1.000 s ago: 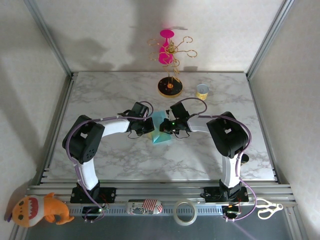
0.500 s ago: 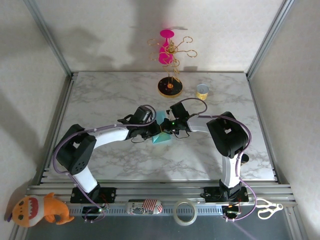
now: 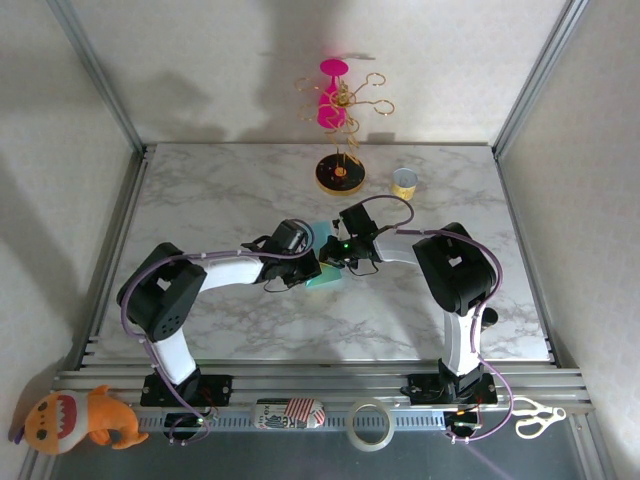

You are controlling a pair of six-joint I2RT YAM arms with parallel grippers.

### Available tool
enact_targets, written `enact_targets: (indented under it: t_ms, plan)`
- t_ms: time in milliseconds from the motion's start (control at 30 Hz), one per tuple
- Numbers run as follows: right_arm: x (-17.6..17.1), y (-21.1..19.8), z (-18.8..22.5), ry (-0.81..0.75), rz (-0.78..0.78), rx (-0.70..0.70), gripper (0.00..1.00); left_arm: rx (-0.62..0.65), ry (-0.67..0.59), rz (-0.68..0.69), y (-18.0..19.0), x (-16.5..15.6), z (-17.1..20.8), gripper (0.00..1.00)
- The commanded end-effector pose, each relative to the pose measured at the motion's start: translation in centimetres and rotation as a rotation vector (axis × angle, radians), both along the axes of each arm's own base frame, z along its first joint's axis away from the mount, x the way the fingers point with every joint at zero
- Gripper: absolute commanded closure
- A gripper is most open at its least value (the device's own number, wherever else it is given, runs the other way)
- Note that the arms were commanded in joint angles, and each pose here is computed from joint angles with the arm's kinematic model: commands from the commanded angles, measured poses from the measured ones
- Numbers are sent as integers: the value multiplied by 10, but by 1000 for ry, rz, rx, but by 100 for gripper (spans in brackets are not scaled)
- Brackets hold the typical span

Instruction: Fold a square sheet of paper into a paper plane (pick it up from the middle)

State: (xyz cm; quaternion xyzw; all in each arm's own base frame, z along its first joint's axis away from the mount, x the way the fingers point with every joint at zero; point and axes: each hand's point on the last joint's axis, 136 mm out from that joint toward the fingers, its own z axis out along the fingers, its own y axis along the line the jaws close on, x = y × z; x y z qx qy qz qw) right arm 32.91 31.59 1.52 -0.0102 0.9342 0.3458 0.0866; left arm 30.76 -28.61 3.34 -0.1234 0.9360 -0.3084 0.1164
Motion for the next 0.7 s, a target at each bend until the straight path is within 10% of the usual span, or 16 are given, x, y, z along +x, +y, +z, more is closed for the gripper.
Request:
enact_targets:
  t_ms: [0,667]
  plan:
    - [-36,-43,-65,170,-41,-240,100,42,4,4,5,-4,-14,92]
    - [-38,-45,-68,176,-39,-252,100,101,16,10,19,-8,-28,94]
